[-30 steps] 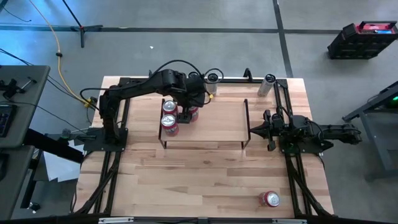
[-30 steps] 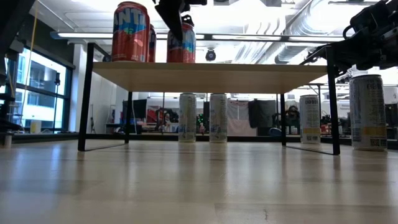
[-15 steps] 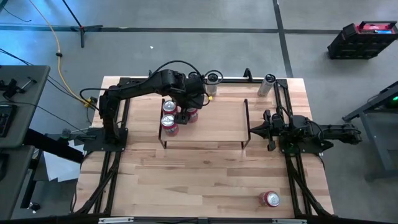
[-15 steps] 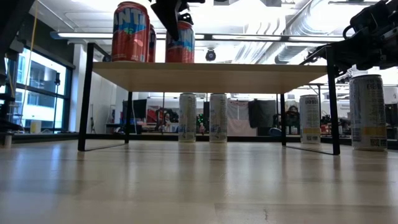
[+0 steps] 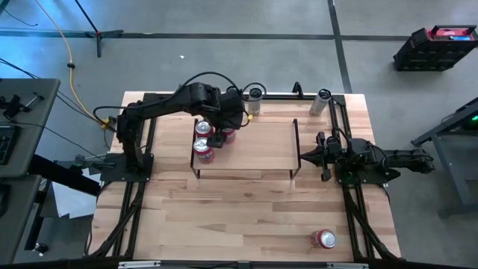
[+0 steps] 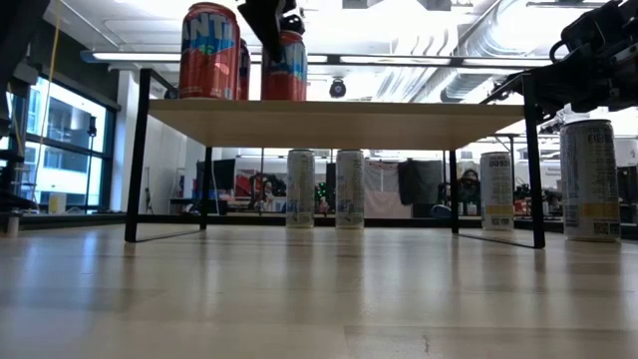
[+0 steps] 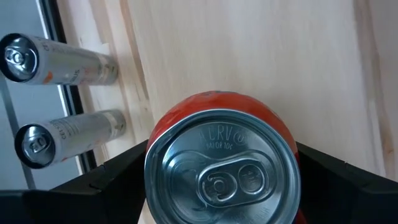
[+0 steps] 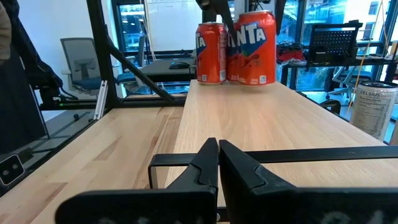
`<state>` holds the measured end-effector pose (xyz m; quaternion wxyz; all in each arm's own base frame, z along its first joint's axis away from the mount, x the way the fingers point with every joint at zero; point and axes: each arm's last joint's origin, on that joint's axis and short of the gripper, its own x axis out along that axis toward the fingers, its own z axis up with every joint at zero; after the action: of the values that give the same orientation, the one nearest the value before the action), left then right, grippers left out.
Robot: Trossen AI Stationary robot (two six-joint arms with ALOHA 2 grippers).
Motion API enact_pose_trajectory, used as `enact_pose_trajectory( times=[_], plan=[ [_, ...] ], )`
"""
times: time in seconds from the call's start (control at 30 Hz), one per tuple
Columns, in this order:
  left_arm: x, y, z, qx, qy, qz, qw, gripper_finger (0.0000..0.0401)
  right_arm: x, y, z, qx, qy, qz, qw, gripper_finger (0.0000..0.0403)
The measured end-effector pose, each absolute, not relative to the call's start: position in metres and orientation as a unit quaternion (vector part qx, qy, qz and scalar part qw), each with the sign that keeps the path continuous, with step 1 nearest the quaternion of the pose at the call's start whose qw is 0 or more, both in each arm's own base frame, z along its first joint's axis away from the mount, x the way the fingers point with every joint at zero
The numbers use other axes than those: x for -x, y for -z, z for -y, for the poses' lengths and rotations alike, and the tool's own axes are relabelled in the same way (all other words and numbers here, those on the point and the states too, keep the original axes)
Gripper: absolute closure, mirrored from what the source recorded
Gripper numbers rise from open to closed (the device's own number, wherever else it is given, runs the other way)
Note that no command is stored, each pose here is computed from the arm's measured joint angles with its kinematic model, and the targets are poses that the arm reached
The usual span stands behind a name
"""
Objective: Place canned beverage on shelf
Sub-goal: Put the red soda can on the shelf
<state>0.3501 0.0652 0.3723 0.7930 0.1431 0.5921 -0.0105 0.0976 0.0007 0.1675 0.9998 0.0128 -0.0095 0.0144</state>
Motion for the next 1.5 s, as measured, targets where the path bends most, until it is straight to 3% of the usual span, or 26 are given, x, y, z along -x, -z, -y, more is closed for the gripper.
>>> enact_pose_trajectory(
  times=[1.23,1.5],
  plan=[
    [-0.3525,-0.365,-0.0637,-0.097,0.01,-0.592,0.8,0.0081,-0.0976,-0.1676,-0.0007,-0.013,-0.014,0.01,1.0,0.0402],
    [-0.3525,-0.3653,-0.0636,-0.092,0.007,-0.591,0.802,0.004,-0.0976,-0.1676,-0.0007,-0.013,-0.014,0.009,1.0,0.0402]
  ],
)
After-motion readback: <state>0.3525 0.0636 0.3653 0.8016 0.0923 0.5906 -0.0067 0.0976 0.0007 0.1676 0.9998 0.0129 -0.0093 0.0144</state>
